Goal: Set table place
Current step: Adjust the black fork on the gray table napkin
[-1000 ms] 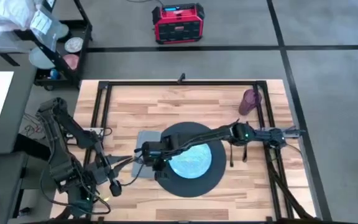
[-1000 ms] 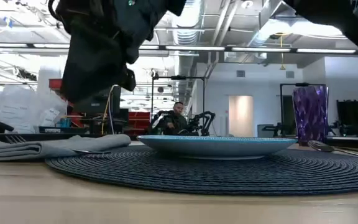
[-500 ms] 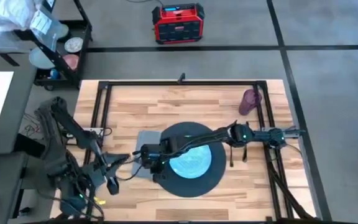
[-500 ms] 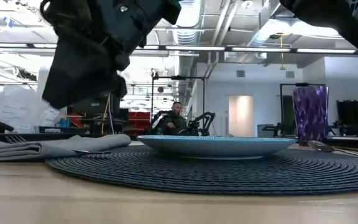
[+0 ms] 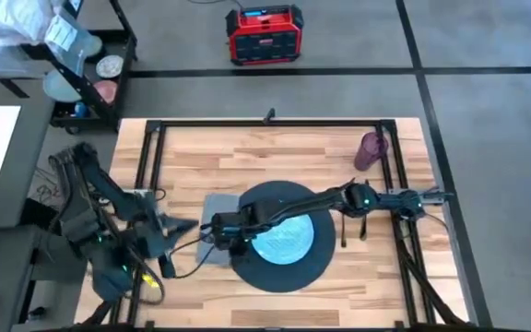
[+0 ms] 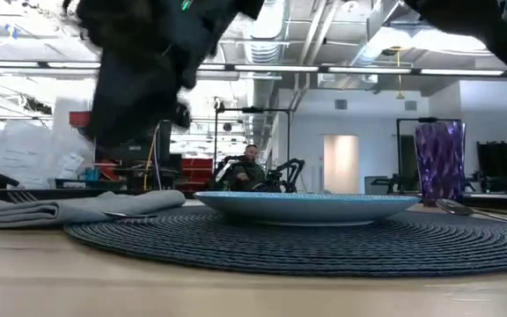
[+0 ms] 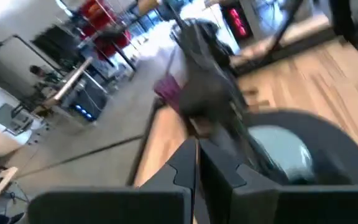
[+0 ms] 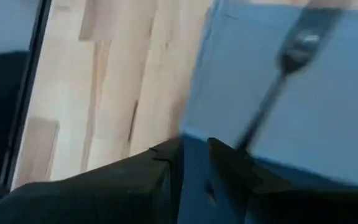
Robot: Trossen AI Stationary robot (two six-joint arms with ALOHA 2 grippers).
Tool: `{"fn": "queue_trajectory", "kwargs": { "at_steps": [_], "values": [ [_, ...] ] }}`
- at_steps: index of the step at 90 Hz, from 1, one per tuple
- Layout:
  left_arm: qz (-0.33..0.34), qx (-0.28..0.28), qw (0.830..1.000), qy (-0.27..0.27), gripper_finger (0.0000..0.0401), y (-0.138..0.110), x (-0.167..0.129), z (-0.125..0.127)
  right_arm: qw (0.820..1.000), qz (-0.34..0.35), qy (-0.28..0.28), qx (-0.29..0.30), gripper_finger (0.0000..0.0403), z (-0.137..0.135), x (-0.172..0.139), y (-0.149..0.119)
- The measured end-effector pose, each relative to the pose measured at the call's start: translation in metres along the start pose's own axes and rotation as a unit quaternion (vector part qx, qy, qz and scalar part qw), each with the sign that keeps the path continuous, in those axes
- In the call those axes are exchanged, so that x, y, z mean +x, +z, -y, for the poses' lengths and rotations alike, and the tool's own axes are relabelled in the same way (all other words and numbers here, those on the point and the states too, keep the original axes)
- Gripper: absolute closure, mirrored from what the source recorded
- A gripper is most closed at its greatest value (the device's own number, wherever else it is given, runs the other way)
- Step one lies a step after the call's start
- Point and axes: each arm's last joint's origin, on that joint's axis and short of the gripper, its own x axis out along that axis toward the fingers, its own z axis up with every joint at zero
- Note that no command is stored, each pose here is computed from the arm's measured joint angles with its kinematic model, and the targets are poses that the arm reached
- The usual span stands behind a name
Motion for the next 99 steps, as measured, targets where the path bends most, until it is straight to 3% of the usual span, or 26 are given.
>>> {"fn": "queue_trajectory", "kwargs": {
  "at_steps": [14, 29, 48, 56, 64, 79, 89, 99],
  "values": [
    [-0.029, -0.036, 0.999, 0.003, 0.0401, -0.014, 0.000, 0.019, 0.999, 0.008, -0.029, -0.033, 0.0343, -0.017, -0.048, 0.004],
    [-0.120, -0.009, 0.992, -0.036, 0.0401, -0.041, 0.013, 0.053, 0.996, 0.025, -0.079, -0.036, 0.0343, -0.024, -0.106, 0.005],
    [-0.249, 0.027, 0.964, -0.089, 0.0401, -0.073, 0.047, 0.088, 0.988, 0.060, -0.140, -0.036, 0.0343, -0.036, -0.161, -0.001],
    [-0.291, 0.044, 0.944, -0.146, 0.0401, -0.080, 0.065, 0.097, 0.985, 0.061, -0.159, -0.027, 0.0343, -0.039, -0.175, -0.010],
    [-0.324, 0.052, 0.924, -0.195, 0.0401, -0.084, 0.084, 0.096, 0.982, 0.059, -0.180, -0.013, 0.0343, -0.040, -0.186, -0.022],
    [-0.334, 0.117, 0.909, -0.219, 0.0401, -0.085, 0.102, 0.085, 0.974, 0.082, -0.211, 0.009, 0.0343, -0.042, -0.204, -0.050],
    [-0.331, 0.116, 0.892, -0.285, 0.0401, -0.085, 0.116, 0.084, 0.968, 0.089, -0.231, 0.037, 0.0343, -0.041, -0.220, -0.078],
    [-0.354, 0.125, 0.876, -0.302, 0.0401, -0.096, 0.124, 0.082, 0.964, 0.122, -0.230, 0.062, 0.0342, -0.040, -0.234, -0.105]
  ]
}}
